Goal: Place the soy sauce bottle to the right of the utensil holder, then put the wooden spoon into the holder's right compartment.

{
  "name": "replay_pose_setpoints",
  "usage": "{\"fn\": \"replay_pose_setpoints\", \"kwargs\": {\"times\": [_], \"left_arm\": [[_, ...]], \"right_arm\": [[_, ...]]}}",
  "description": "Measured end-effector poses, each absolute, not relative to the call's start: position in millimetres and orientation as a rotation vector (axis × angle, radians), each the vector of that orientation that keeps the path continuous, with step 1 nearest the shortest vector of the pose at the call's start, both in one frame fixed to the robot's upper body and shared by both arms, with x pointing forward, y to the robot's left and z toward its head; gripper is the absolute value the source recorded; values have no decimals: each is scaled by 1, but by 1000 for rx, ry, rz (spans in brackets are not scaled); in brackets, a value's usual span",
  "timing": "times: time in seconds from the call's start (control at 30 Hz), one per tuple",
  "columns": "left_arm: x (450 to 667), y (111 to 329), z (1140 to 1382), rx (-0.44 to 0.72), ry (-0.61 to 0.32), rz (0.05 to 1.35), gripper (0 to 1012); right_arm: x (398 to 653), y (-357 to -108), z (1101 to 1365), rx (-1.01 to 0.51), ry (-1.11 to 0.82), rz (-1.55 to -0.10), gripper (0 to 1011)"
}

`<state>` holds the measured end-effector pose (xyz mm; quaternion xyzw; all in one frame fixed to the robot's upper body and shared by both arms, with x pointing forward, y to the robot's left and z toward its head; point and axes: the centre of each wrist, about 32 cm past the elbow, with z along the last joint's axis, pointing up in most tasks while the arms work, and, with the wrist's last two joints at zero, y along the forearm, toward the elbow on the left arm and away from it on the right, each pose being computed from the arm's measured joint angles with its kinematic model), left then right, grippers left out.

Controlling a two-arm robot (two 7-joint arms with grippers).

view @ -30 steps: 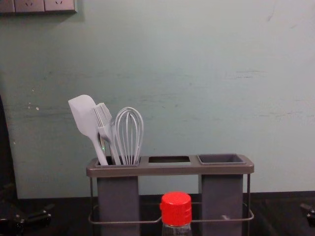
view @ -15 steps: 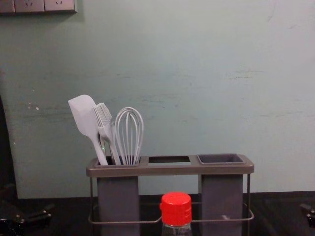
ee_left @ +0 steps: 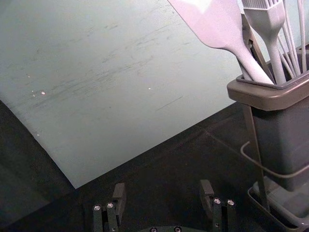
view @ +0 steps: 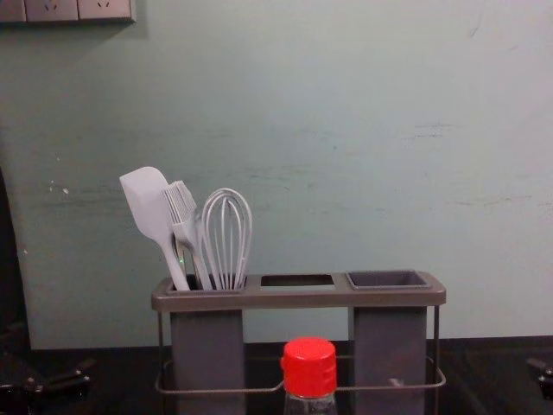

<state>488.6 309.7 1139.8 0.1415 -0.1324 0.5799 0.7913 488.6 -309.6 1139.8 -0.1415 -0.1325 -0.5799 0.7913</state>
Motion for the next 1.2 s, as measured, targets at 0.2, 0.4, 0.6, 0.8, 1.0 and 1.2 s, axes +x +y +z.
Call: {"fn": "replay_pose_setpoints", "kwargs": {"times": [0.2,0.4,0.6,0.8,1.0,1.2], "left_arm": [[489,310,1140,304,-285,1248,1005],[489,310,1140,304,-285,1248,1005],[489,310,1140,304,-285,1248,1005],[489,310,1140,304,-285,1248,1005],[489,310,1140,305,-285,1248,1005],[489,310,1140,305,-285,1248,1005]], "right_arm": [[489,-310,1140,-304,-285,-1248,1004],[489,-310,1140,-304,-285,-1248,1004],[487,-310,1139,-300,-305,-1240,1004],[484,-309,1143,-297,-363,-1213,1004],[478,-313,1153,-269,-389,-1209,1004],[469,-321,1164,-234,-409,-1163,1004]]}}
